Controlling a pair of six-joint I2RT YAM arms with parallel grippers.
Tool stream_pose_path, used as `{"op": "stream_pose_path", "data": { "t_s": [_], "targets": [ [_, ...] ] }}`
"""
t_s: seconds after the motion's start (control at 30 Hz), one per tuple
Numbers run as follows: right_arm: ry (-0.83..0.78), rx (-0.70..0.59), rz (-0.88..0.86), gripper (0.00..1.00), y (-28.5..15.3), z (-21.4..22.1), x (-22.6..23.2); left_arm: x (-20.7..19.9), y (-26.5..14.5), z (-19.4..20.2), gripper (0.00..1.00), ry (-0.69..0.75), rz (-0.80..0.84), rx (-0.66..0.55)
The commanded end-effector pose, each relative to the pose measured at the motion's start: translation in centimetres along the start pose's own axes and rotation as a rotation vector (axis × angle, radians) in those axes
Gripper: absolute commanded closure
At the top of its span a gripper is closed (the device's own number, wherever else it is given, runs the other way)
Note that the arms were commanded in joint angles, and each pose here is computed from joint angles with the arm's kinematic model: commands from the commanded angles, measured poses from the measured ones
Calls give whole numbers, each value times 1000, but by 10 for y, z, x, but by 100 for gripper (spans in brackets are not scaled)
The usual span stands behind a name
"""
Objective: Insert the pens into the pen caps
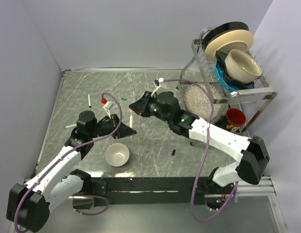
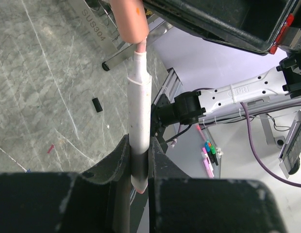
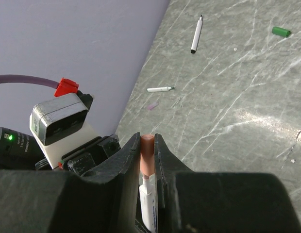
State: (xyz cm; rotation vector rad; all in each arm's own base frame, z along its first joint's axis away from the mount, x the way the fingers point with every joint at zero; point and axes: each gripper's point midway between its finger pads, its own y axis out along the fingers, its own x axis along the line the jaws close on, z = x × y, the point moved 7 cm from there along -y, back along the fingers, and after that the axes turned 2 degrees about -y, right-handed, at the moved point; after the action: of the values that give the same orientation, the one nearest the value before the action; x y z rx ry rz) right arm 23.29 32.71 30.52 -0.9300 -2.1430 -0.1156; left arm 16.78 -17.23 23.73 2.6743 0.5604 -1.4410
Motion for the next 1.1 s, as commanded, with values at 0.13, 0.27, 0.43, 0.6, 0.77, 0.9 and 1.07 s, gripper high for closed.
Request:
{"op": "stream_pose_path", "data": {
  "t_s": [0.13, 0.27, 0.43, 0.6, 0.77, 0.9, 1.07],
  "targets": [
    [-29, 4, -65, 100, -6, -10, 27, -11, 0, -15, 99, 65, 51, -67],
    [-32, 1, -65, 100, -4, -12, 29, -13, -1, -14, 99, 69, 60, -63],
    [-33, 5, -62, 100, -1, -12, 29, -15, -1, -14, 99, 72, 76, -56],
    [-38, 1, -67, 100, -1, -13, 31, -15, -1, -14, 99, 74, 74, -59],
    [-31, 7, -62, 100, -6, -7, 24, -17, -2, -19, 99, 97, 54, -82],
    [-27, -15, -40, 100, -13, 0, 15, -23, -2, -27, 99, 116, 43, -118],
    [-68, -25, -8, 100, -15, 6, 7, -31, 1, -40, 99, 137, 70, -142]
  ]
}}
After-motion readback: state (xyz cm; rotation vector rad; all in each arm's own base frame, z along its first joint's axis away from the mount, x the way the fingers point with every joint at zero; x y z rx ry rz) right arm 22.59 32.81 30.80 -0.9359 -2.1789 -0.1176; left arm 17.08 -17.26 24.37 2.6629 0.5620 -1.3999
